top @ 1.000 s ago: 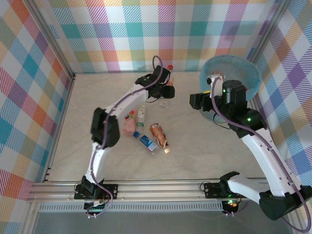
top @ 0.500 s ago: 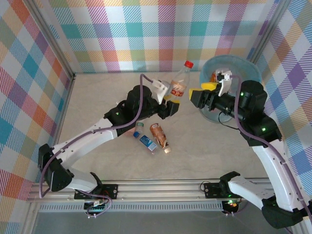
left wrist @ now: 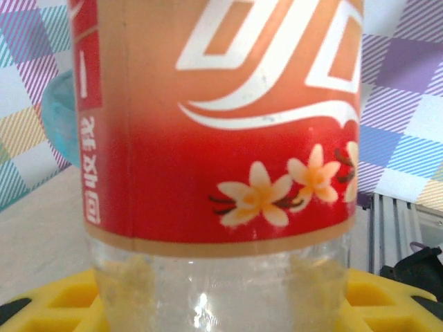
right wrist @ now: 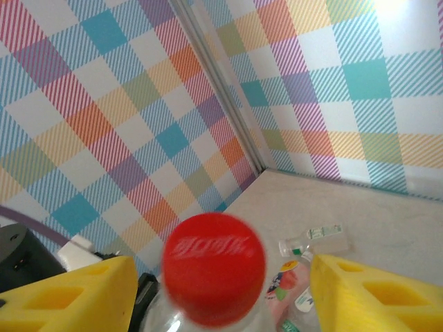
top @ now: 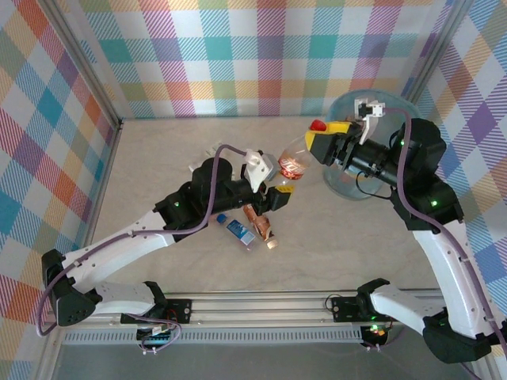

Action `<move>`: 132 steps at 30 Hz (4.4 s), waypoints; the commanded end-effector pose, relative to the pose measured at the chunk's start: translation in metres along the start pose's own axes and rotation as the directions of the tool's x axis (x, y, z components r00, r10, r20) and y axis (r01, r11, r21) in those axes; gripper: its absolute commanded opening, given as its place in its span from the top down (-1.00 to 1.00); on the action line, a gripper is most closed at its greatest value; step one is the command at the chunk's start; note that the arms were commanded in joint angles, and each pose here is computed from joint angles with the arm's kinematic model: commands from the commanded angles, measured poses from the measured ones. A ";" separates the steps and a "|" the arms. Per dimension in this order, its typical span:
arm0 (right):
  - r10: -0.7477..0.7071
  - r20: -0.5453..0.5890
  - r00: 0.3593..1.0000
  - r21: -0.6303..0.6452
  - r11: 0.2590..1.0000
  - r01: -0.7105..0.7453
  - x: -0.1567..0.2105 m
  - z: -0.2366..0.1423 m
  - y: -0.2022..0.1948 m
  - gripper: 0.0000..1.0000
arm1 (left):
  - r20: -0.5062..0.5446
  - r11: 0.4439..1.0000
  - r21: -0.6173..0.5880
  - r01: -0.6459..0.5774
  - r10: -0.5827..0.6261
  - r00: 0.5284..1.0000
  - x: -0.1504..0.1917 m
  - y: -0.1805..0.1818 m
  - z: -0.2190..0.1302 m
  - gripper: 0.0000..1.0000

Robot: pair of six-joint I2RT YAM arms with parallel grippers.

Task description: Put the plastic bottles in the bin

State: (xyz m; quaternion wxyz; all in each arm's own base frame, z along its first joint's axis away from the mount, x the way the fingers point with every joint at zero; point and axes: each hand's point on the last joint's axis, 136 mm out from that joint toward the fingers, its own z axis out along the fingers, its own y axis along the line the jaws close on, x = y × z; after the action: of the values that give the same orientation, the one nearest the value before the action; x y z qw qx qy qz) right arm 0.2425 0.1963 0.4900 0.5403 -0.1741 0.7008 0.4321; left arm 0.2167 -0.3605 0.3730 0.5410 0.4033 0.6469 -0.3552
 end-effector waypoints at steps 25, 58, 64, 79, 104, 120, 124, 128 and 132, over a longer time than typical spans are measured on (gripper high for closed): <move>-0.194 0.087 0.977 0.250 0.954 0.167 -0.045 -0.036 -0.012 0.90 | 0.089 0.986 -0.125 -0.114 0.125 0.988 -0.030 0.015 0.002 -0.95; -0.522 -0.270 0.809 0.834 0.293 0.467 -0.102 -0.085 -0.156 0.97 | 0.110 0.937 -0.346 0.052 -0.015 0.994 -0.003 0.054 -0.018 -1.00; -0.404 -0.236 0.884 0.810 0.421 0.409 -0.067 -0.067 -0.196 0.96 | 0.086 0.935 -0.350 0.054 -0.025 0.996 0.007 0.054 -0.017 -1.00; -0.312 -0.179 0.933 0.753 0.567 0.334 -0.037 -0.019 -0.254 0.99 | 0.053 0.936 -0.349 0.046 -0.029 0.998 0.013 0.056 -0.008 -1.00; 0.033 -0.201 0.979 0.796 0.589 0.143 0.103 -0.032 -0.340 0.81 | -0.013 0.946 -0.323 0.041 -0.047 0.999 0.031 0.054 0.014 -1.00; -0.048 -0.106 0.993 0.760 0.640 0.112 0.030 -0.036 -0.291 -0.15 | -0.004 0.950 -0.308 0.053 -0.057 0.998 0.025 0.052 0.018 -1.00; -0.071 -0.092 0.993 0.757 0.643 0.116 0.014 -0.037 -0.283 -0.10 | -0.003 0.950 -0.306 0.058 -0.061 0.998 0.025 0.052 0.019 -1.00; -0.042 -0.121 0.992 0.756 0.644 0.120 0.020 -0.033 -0.289 0.20 | -0.003 0.950 -0.306 0.060 -0.064 0.998 0.026 0.051 0.018 -1.00; 0.041 -0.160 0.986 0.746 0.660 0.093 0.042 -0.028 -0.297 0.52 | -0.009 0.948 -0.313 0.059 -0.065 0.998 0.028 0.052 0.017 -1.00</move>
State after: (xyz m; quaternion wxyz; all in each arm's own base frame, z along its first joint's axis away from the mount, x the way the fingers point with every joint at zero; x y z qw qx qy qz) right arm 0.4227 0.0101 0.3486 0.5486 0.0222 0.8332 0.0653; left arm 0.2726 -0.3463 0.3289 0.5758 0.2977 0.7201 -0.2476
